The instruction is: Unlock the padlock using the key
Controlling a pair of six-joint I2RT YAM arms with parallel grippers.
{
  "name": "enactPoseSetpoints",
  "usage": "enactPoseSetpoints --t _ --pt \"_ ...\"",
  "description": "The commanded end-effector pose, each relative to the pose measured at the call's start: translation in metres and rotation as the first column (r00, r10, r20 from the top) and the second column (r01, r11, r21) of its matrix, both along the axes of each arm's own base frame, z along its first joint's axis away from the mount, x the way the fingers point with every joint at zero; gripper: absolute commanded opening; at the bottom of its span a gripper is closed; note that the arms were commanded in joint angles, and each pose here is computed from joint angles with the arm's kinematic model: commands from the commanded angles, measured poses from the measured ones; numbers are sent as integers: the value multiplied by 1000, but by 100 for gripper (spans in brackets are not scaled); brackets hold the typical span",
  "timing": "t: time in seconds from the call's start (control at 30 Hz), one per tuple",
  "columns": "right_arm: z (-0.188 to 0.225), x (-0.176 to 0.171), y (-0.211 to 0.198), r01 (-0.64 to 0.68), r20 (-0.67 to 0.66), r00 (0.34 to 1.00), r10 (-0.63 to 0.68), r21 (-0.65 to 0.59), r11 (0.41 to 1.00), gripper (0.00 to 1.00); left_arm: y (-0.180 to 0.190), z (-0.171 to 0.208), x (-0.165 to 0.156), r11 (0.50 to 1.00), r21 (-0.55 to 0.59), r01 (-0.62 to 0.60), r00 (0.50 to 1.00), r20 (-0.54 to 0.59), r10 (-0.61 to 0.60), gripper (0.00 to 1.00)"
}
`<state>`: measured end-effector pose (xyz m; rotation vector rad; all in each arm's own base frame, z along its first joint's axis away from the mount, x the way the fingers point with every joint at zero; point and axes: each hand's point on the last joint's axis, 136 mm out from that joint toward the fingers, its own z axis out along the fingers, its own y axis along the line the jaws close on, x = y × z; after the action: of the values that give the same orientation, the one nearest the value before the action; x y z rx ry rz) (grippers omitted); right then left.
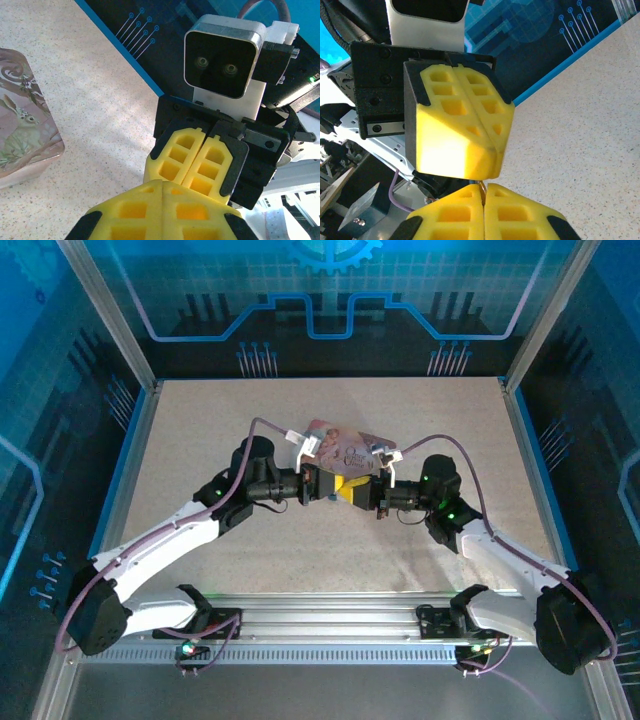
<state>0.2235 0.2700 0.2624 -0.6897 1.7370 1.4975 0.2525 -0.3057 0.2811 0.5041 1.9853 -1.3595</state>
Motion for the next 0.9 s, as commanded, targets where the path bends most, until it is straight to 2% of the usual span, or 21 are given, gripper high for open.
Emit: enactPoseSetpoints --t 0.0,0.1,0.13,0.2,0.27,0.4,0.57,0.77,0.87 --pt "3 2 -4 29 6 1000 -29 10 1000 4 10 6 6 999 -23 -43 999 20 43 0" --pt "2 5 -6 46 -2 999 -46 8 999 3 10 6 5 999 -27 -38 999 24 39 0" --pt "0 6 -7 51 -6 999 -51 3 999 2 11 7 5 999 -27 -38 999 28 39 3" --pt "-3 8 -9 62 -15 998 -62 -10 998 2 13 8 5 999 -28 -45 998 33 46 13" --pt "-10 9 -10 73 -24 997 -74 -39 997 2 17 10 5 998 -30 -55 998 37 56 28" --pt "-21 13 -13 94 -43 994 -98 -96 991 2 27 9 7 996 -6 -92 995 40 93 52" --pt "-44 20 -19 130 -100 983 -152 -200 971 2 48 -5 10 980 69 -184 982 50 181 70" --pt "-68 36 -27 164 -179 959 -220 -285 944 2 78 -46 10 931 194 -309 951 53 305 74" --pt "-79 48 -32 189 -224 938 -265 -310 932 3 82 -69 9 919 227 -321 945 21 325 74"
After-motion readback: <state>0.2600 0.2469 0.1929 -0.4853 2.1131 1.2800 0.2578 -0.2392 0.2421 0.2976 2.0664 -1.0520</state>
